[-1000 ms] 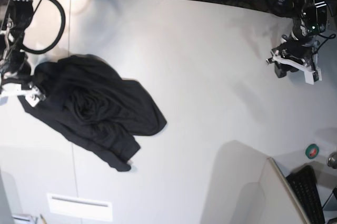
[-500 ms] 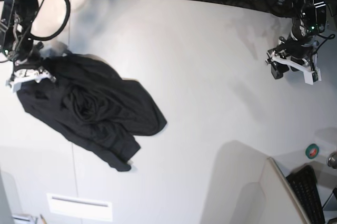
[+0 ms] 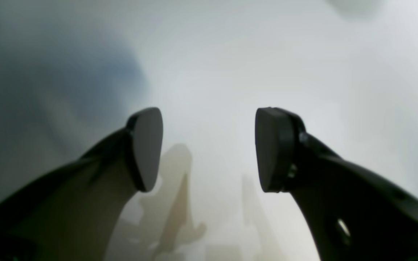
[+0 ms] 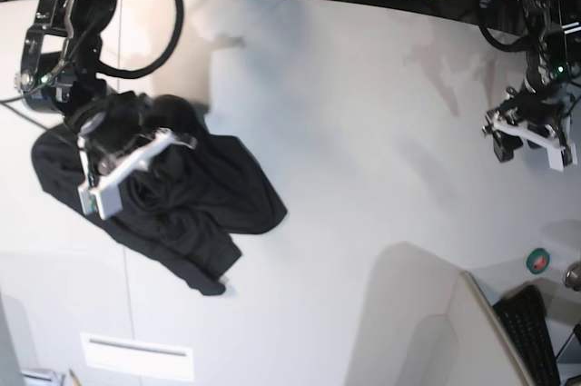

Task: Layout the t-shirt on the table in an organized manner, then fold the t-shirt properly
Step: 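Lift the shirt with the right gripper and grasp its other end with the left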

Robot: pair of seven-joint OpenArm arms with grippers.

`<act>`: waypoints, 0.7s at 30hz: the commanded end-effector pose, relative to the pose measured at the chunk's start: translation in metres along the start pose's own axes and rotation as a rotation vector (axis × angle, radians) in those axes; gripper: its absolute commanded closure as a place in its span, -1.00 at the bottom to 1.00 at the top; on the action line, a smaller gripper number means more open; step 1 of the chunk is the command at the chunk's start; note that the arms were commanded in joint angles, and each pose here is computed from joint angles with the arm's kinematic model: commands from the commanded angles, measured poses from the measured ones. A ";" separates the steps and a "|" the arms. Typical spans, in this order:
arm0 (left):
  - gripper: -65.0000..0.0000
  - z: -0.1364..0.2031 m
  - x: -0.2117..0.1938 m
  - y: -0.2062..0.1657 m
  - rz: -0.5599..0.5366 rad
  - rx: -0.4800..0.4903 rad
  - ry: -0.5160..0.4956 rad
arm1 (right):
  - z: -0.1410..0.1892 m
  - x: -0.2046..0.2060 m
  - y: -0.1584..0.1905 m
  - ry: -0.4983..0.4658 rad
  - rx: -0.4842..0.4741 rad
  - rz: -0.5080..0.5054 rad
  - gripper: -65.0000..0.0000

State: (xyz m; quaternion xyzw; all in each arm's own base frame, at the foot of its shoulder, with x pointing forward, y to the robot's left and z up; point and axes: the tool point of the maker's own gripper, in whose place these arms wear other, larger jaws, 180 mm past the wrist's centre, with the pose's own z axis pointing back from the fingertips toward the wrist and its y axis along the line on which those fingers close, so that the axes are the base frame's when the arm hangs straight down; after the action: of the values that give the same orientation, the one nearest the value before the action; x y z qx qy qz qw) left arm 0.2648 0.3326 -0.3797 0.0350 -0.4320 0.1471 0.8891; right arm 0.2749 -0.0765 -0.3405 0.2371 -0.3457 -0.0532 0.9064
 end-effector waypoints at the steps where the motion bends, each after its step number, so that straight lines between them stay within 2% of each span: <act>1: -0.18 0.000 0.020 -0.001 -0.017 -0.011 -0.052 | -0.003 0.011 0.022 -0.021 0.047 0.011 1.00; 4: -0.18 -0.007 0.038 0.006 -0.023 0.002 -0.077 | -0.023 0.004 0.076 0.030 0.151 0.024 1.00; 10: -0.18 -0.017 0.056 0.008 -0.014 0.008 -0.044 | -0.067 -0.038 0.174 0.174 0.341 0.172 1.00; 14: -0.18 -0.019 0.064 0.005 -0.008 0.002 -0.056 | -0.078 -0.068 0.220 0.283 0.407 0.359 1.00; 16: -0.18 -0.019 0.064 0.003 -0.007 -0.003 -0.057 | -0.072 -0.074 0.228 0.321 0.408 0.402 0.96; 18: -0.18 -0.019 0.061 -0.001 -0.012 -0.011 -0.051 | -0.061 -0.057 0.227 0.269 0.408 0.386 0.39; 19: -0.18 -0.019 0.058 -0.002 -0.009 -0.014 -0.046 | -0.054 -0.047 0.216 0.233 0.395 0.368 0.12; 20: -0.18 -0.020 0.052 -0.007 0.004 -0.022 -0.037 | -0.045 -0.033 0.205 0.174 0.380 0.353 -0.07; 21: -0.18 -0.022 0.046 -0.014 0.016 -0.035 -0.028 | -0.038 -0.019 0.190 0.116 0.356 0.329 -0.16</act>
State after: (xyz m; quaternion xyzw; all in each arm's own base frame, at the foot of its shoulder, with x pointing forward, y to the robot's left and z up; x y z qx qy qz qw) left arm 0.3049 0.3341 -0.3684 0.0195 -0.4303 0.1546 0.8891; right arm 0.2676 0.1090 -0.2953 0.3326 -0.3198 0.1710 0.8705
